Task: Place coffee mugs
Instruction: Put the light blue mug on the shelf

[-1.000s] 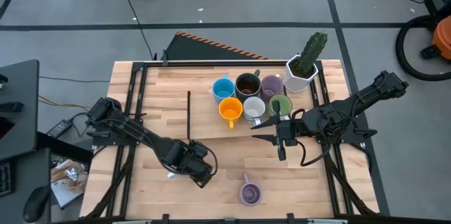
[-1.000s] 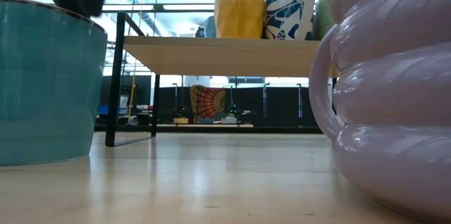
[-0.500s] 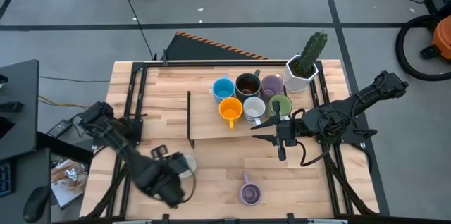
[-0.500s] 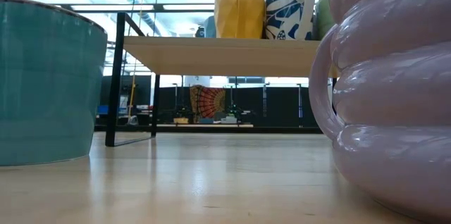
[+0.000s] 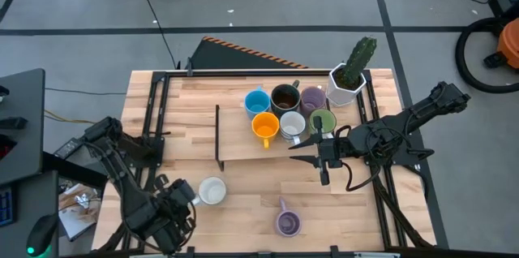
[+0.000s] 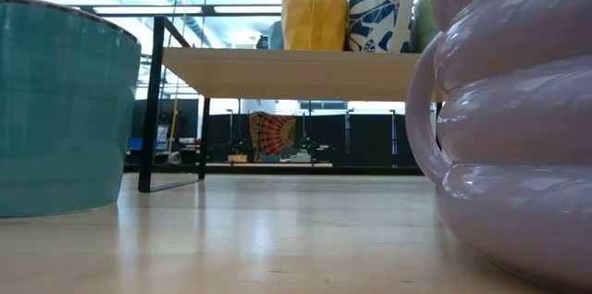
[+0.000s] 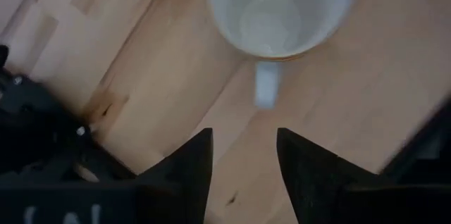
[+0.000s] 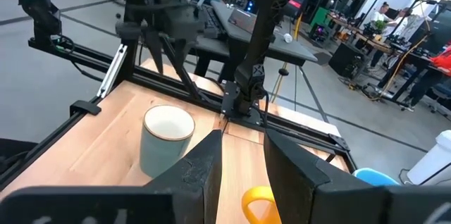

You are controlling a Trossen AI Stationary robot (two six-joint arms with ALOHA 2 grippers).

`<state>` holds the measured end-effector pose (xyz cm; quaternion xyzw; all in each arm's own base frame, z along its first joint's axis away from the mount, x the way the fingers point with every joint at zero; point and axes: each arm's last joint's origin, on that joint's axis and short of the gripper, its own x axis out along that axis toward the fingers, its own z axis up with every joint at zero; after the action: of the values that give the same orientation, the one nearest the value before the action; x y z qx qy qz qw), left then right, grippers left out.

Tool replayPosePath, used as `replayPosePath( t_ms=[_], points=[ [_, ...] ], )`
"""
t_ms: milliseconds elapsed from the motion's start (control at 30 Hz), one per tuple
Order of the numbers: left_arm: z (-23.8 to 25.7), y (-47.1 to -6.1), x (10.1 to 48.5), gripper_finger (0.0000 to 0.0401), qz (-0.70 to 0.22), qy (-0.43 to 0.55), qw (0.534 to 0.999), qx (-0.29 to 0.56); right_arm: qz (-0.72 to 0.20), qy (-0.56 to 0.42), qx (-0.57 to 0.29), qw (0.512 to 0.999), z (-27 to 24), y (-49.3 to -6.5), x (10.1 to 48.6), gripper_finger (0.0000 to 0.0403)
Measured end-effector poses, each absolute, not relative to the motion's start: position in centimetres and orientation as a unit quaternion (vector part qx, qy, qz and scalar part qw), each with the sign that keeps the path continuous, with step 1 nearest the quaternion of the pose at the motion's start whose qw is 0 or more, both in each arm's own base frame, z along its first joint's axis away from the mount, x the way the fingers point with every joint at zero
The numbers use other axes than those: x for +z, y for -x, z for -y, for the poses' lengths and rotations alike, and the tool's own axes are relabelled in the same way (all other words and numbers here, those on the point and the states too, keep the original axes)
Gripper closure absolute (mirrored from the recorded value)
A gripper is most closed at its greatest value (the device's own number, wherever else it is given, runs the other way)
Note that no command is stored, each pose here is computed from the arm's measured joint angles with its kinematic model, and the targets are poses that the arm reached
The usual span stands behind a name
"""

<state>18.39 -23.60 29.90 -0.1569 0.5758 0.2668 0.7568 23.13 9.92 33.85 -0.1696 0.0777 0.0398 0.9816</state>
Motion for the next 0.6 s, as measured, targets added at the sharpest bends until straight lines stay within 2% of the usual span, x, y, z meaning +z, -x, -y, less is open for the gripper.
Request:
replayPosePath(
  t_ms=[233,600],
  points=[
    [23.7,-18.0,25.6,0.0276,-0.625,0.161,0.717,0.264,-0.082,0.172,0.04,0.981,-9.9,-23.1,33.7,0.029],
    [22.5,-14.9,25.0,0.0322,-0.611,0.26,0.716,0.217,-0.082,0.173,0.041,0.981,-9.9,-23.1,33.8,0.029]
  ],
)
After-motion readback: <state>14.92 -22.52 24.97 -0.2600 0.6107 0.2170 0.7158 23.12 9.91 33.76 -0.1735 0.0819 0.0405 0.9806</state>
